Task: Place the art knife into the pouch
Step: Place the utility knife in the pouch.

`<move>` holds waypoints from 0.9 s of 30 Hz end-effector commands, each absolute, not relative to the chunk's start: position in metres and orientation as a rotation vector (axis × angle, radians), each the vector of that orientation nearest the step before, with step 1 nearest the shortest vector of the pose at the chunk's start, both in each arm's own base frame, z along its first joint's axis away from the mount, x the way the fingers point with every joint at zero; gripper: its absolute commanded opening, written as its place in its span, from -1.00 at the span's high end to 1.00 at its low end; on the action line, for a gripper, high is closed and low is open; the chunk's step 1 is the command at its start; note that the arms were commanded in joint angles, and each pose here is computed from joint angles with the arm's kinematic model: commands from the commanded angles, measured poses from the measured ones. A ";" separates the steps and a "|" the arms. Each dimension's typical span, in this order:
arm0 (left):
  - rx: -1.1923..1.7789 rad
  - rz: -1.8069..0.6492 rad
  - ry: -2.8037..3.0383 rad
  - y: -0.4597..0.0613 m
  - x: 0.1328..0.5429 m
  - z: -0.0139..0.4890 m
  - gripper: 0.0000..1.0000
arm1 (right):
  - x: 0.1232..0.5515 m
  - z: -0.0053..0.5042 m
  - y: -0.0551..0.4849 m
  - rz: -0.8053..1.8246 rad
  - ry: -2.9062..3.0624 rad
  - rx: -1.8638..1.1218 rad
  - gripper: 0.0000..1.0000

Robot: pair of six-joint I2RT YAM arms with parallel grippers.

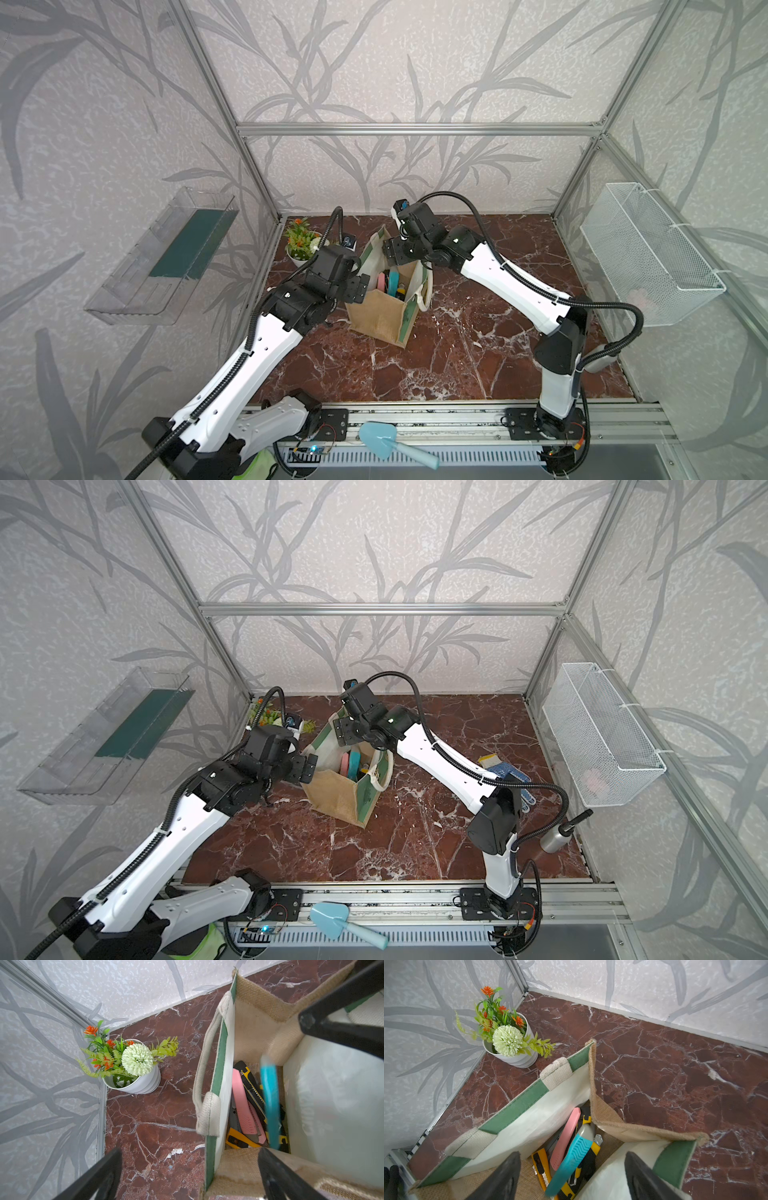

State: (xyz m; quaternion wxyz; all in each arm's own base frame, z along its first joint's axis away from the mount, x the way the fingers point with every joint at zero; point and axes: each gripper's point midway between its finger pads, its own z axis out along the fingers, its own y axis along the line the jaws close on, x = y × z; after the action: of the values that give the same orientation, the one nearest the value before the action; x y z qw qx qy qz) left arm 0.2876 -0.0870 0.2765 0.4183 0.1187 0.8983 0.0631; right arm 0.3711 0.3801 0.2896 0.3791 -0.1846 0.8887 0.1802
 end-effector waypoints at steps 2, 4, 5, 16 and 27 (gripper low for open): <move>0.217 0.140 2.212 -0.079 0.284 0.292 -0.98 | 0.370 0.312 0.352 0.330 2.251 -0.435 -0.63; 0.158 0.165 2.208 -0.071 0.283 0.296 -0.98 | 0.370 0.314 0.342 0.295 2.253 -0.418 -0.63; 0.123 0.185 2.207 -0.066 0.281 0.298 -0.98 | 0.371 0.312 0.336 0.282 2.264 -0.409 -0.63; -0.306 0.359 2.066 0.003 0.255 0.261 -0.98 | 0.370 0.308 0.236 0.202 2.279 -0.224 -0.71; -0.576 0.389 1.980 0.040 0.250 0.213 -0.98 | 0.360 0.276 0.106 0.092 2.128 0.119 -0.94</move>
State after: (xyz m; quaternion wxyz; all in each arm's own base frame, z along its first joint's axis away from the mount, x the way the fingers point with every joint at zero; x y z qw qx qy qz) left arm 0.2439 0.0328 0.2180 0.4820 -0.1873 0.8394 0.1674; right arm 0.3498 0.1221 0.2740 0.4483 0.0200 0.8925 0.0465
